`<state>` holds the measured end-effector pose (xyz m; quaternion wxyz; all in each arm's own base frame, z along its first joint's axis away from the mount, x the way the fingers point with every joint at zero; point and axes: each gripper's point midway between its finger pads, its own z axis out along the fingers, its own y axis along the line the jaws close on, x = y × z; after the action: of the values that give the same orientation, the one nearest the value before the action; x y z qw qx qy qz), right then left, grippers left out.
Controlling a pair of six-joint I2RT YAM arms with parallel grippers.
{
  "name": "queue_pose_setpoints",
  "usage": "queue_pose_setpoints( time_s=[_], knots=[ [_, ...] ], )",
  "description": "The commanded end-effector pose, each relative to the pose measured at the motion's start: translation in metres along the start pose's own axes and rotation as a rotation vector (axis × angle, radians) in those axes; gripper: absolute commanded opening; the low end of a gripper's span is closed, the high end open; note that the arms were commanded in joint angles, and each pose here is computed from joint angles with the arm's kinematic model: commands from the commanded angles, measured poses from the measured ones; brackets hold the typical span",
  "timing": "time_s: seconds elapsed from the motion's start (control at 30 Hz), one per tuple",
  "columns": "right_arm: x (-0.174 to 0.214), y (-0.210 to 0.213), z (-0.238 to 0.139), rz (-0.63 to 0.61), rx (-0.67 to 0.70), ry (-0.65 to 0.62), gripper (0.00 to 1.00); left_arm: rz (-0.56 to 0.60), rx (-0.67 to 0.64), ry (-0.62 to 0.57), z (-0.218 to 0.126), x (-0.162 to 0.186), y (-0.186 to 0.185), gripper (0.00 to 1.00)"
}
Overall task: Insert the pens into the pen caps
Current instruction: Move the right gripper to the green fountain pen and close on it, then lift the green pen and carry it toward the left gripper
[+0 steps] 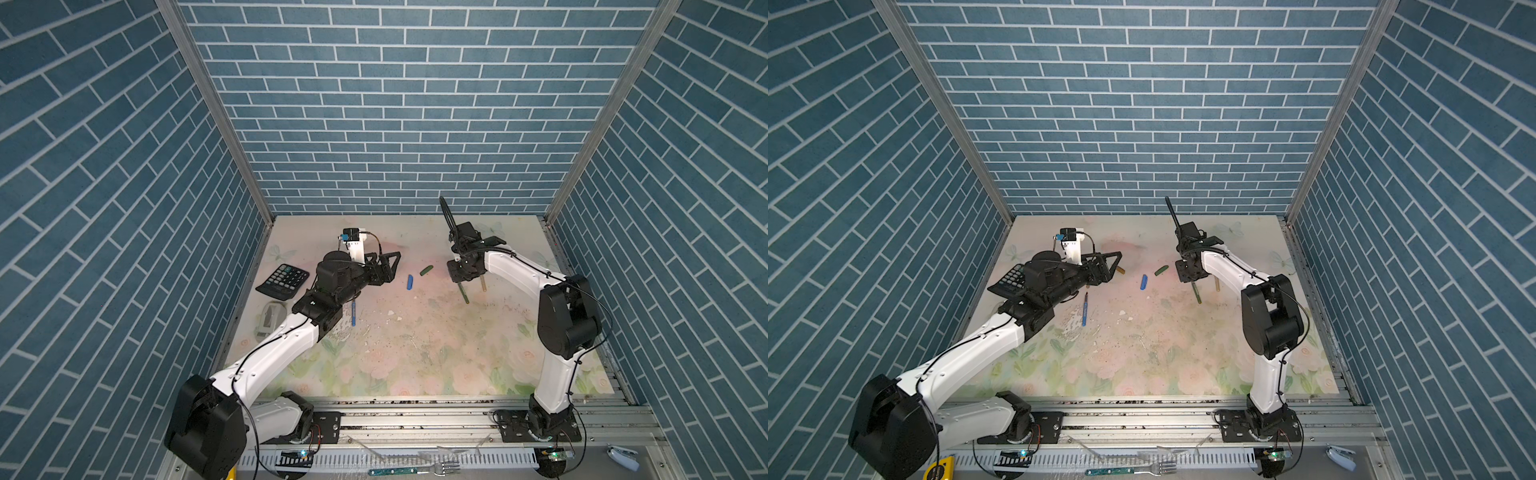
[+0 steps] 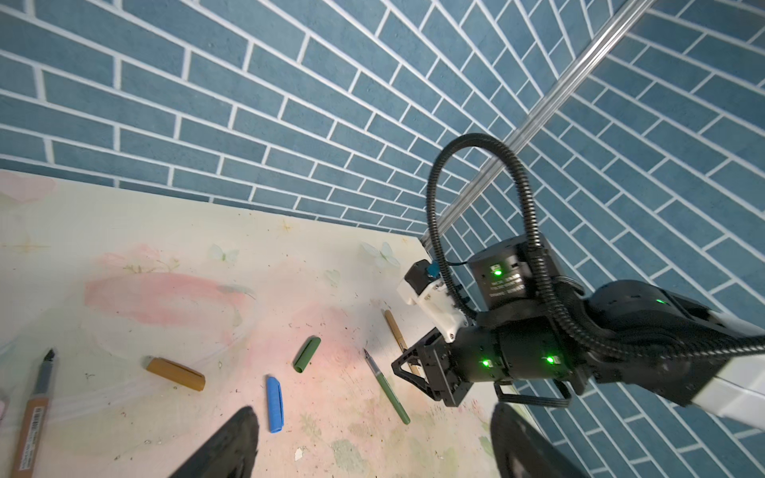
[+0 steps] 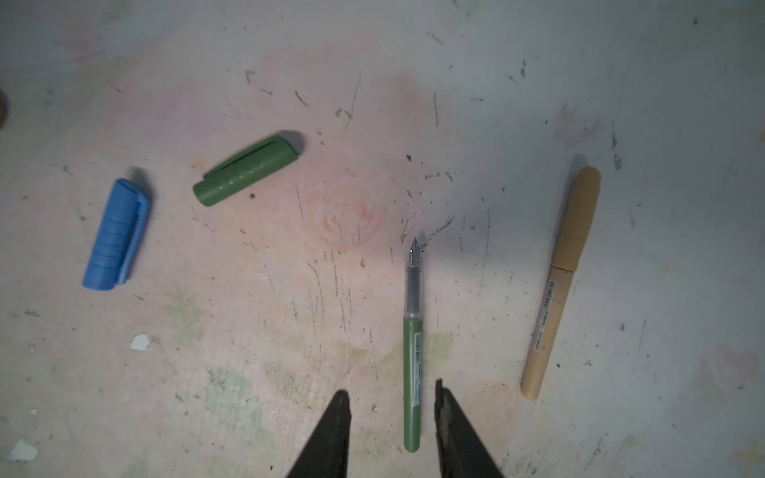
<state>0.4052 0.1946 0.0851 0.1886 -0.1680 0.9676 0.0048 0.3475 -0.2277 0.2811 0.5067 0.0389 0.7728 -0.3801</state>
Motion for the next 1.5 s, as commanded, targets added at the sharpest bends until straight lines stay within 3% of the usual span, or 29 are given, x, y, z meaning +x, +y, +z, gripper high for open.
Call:
queue_pose_setpoints(
  time_s=[0.0,0.23,0.77,1.0,1.17,1.37,1.47],
  knots=[
    [0.010,-0.007,0.014,-0.012,0.031,0.073,0.36,0.011,0.054,0.086,0.009,0.010,-0.015,0.84],
    [0.014,-0.013,0.031,0.007,0.002,0.115,0.36,0.007,0.133,0.188,0.024,0.037,-0.035,0.79],
    [0.018,-0.010,0.054,0.045,-0.058,0.144,0.29,0.008,0.162,0.191,0.025,0.040,-0.041,0.79],
    [0.019,-0.009,0.061,0.080,-0.063,0.140,0.18,0.011,0.162,0.187,0.025,0.039,-0.041,0.78],
    [0.022,-0.009,0.057,0.107,-0.062,0.129,0.18,0.011,0.098,0.159,0.025,0.037,-0.031,0.78],
    [0.031,-0.007,0.067,0.109,-0.077,0.171,0.24,0.008,0.112,0.160,0.025,0.036,-0.033,0.79],
    [0.036,-0.006,0.069,0.121,-0.078,0.183,0.17,0.027,0.110,0.153,0.023,0.035,-0.035,0.79]
  ],
)
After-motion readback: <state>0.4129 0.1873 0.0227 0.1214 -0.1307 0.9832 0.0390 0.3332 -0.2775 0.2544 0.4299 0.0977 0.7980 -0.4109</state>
